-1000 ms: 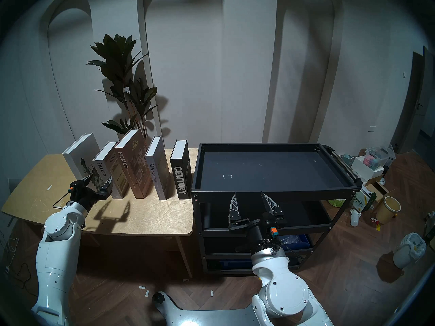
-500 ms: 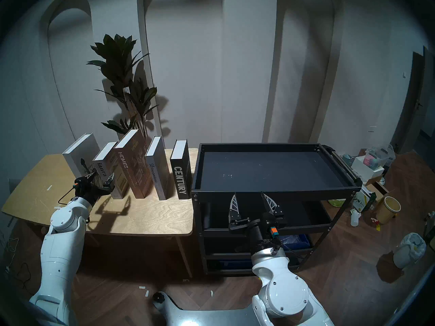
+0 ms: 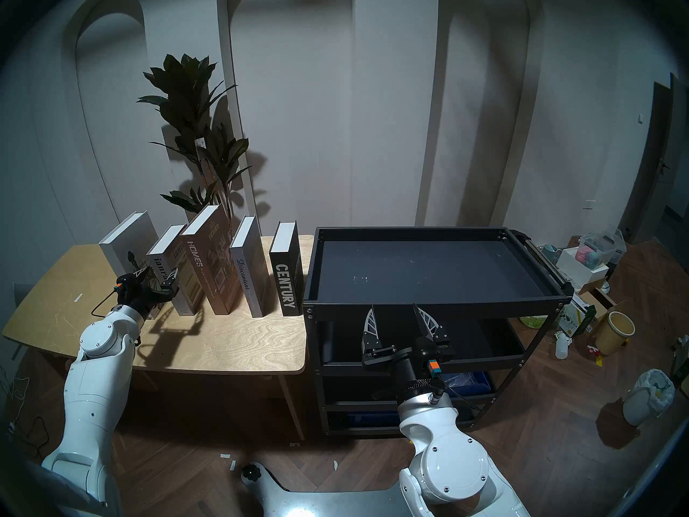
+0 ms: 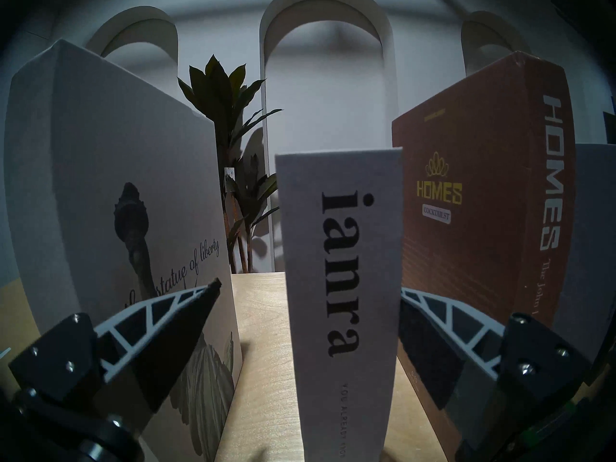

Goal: Move the books from the display table onto the shelf, standing them upright with spines facing out and tallest at one end

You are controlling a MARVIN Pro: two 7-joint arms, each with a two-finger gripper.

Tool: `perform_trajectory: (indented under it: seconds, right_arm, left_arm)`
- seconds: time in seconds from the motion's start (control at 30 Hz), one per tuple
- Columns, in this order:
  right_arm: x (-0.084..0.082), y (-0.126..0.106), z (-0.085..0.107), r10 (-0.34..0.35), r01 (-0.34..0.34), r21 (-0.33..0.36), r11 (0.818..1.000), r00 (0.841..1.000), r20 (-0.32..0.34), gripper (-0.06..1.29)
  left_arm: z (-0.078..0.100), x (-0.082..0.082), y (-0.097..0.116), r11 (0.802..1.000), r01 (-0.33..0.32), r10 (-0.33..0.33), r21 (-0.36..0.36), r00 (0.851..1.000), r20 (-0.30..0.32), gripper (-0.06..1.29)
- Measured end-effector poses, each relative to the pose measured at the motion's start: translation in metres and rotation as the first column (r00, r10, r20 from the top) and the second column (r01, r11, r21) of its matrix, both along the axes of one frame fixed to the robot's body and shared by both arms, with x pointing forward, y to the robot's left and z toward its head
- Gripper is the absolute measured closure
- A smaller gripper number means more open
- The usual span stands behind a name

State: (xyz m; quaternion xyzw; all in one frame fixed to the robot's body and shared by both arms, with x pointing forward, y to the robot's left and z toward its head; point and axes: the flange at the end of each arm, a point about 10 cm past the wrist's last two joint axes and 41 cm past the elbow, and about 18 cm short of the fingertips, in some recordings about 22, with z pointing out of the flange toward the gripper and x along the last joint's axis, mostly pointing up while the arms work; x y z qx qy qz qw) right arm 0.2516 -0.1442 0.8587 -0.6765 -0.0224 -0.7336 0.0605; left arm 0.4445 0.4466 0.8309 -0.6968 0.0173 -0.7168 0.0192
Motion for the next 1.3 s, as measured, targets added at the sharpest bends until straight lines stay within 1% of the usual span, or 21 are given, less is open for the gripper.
perform_trajectory:
  seconds: [0.5, 0.9, 1.1, 1.13, 1.17, 1.2, 1.3]
  right_arm:
    - [0.0, 0.0, 0.0, 0.001, -0.001, 0.0, 1.0, 1.0, -0.001, 0.0]
    - [0.0, 0.0, 0.0, 0.001, -0.001, 0.0, 1.0, 1.0, -0.001, 0.0]
    - [0.0, 0.0, 0.0, 0.001, -0.001, -0.001, 1.0, 1.0, -0.001, 0.0]
    - [0.0, 0.0, 0.0, 0.001, -0.001, -0.001, 1.0, 1.0, -0.001, 0.0]
    - [0.0, 0.0, 0.0, 0.001, -0.001, -0.001, 1.0, 1.0, -0.001, 0.0]
    - [0.0, 0.0, 0.0, 0.001, -0.001, -0.001, 1.0, 1.0, -0.001, 0.0]
    - [0.0, 0.0, 0.0, 0.001, -0.001, -0.001, 1.0, 1.0, -0.002, 0.0]
  left_arm:
    - [0.02, 0.016, -0.002, 1.0, 0.026, -0.026, 0.009, 0.999, 0.038, -0.02]
    - [0.026, 0.028, -0.011, 0.998, 0.053, -0.054, 0.024, 0.998, 0.039, -0.02]
    - [0.03, 0.029, -0.013, 0.998, 0.048, -0.049, 0.041, 0.998, 0.04, -0.01]
    - [0.031, 0.029, -0.013, 0.998, 0.046, -0.048, 0.044, 0.998, 0.043, 0.17]
    - [0.034, 0.029, -0.013, 0.998, 0.044, -0.046, 0.048, 0.998, 0.047, 0.71]
    - [0.037, 0.028, -0.014, 0.998, 0.043, -0.045, 0.051, 0.998, 0.053, 0.66]
    - [0.045, 0.022, -0.016, 0.998, 0.044, -0.046, 0.047, 0.997, 0.058, 0.66]
